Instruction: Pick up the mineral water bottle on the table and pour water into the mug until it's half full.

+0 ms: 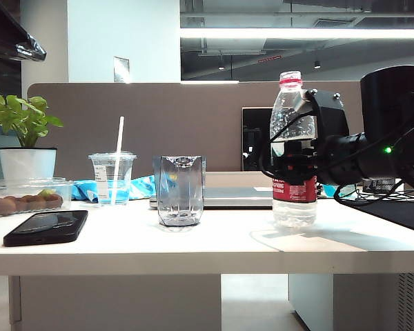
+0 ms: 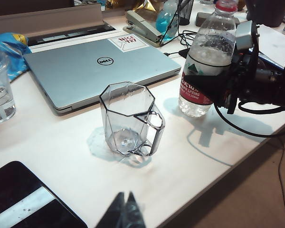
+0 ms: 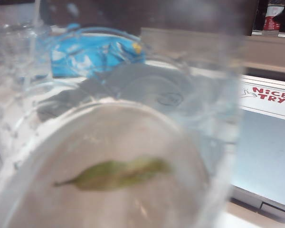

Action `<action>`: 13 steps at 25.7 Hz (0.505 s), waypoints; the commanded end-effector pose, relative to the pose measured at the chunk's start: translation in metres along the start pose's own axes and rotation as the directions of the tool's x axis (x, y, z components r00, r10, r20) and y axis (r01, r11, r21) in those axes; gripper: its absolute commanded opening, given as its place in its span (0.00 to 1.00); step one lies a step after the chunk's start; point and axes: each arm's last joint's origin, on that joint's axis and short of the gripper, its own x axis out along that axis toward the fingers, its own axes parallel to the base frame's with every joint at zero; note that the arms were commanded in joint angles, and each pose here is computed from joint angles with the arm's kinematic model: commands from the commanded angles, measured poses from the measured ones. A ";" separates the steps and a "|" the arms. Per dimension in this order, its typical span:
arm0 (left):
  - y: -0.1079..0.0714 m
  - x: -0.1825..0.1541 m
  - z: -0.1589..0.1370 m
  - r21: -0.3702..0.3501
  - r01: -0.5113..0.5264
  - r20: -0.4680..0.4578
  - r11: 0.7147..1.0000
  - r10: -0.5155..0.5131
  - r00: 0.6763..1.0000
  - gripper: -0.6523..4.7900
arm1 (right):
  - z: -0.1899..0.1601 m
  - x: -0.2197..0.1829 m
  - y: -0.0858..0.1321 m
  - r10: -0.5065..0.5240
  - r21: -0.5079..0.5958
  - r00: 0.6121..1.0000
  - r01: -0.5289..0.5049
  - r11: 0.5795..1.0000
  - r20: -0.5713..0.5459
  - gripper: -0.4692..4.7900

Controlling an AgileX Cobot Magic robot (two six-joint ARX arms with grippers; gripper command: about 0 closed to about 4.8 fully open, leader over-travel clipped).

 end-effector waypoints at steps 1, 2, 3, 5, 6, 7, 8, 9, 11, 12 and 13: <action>0.000 -0.001 0.003 0.006 -0.004 0.013 1.000 0.004 1.000 0.11 | 0.004 0.001 0.000 -0.002 -0.060 1.000 0.003 0.998 0.016 0.49; 0.000 -0.001 0.003 0.006 -0.005 0.013 1.000 0.005 1.000 0.11 | 0.005 0.001 0.000 -0.002 -0.079 1.000 0.004 0.997 0.019 0.49; 0.000 -0.001 0.003 0.006 -0.005 0.013 1.000 0.005 1.000 0.11 | 0.008 0.000 0.000 -0.003 -0.093 1.000 0.005 0.996 0.028 0.49; 0.000 -0.001 0.003 0.006 -0.005 0.013 1.000 0.005 1.000 0.11 | 0.016 -0.001 0.000 -0.003 -0.115 0.999 0.007 0.993 0.036 0.49; 0.000 -0.001 0.003 0.006 -0.005 0.013 1.000 0.005 1.000 0.11 | 0.019 0.000 -0.001 -0.003 -0.125 1.000 0.006 0.992 0.030 0.49; 0.000 -0.001 0.003 0.006 -0.005 0.013 1.000 0.005 1.000 0.11 | 0.025 0.001 -0.001 -0.003 -0.149 1.000 0.005 0.989 0.014 0.49; 0.000 -0.001 0.003 0.006 -0.004 0.013 1.000 0.004 1.000 0.11 | 0.031 0.003 -0.002 -0.002 -0.177 1.000 0.000 0.984 -0.008 0.49; 0.000 -0.001 0.003 0.006 -0.004 0.013 1.000 0.004 1.000 0.11 | 0.037 0.006 -0.002 -0.001 -0.192 1.000 -0.003 0.981 -0.023 0.49; 0.000 -0.001 0.003 0.006 -0.005 0.013 1.000 0.005 1.000 0.11 | 0.050 0.012 -0.004 -0.001 -0.219 0.999 -0.009 0.976 -0.042 0.50; 0.000 -0.001 0.003 0.006 -0.005 0.013 1.000 0.005 1.000 0.11 | 0.055 0.015 -0.005 0.000 -0.233 0.999 -0.010 0.973 -0.046 0.50; 0.000 -0.001 0.003 0.006 -0.005 0.013 1.000 0.005 1.000 0.11 | 0.060 0.019 -0.006 -0.001 -0.244 0.999 -0.010 0.970 -0.042 0.51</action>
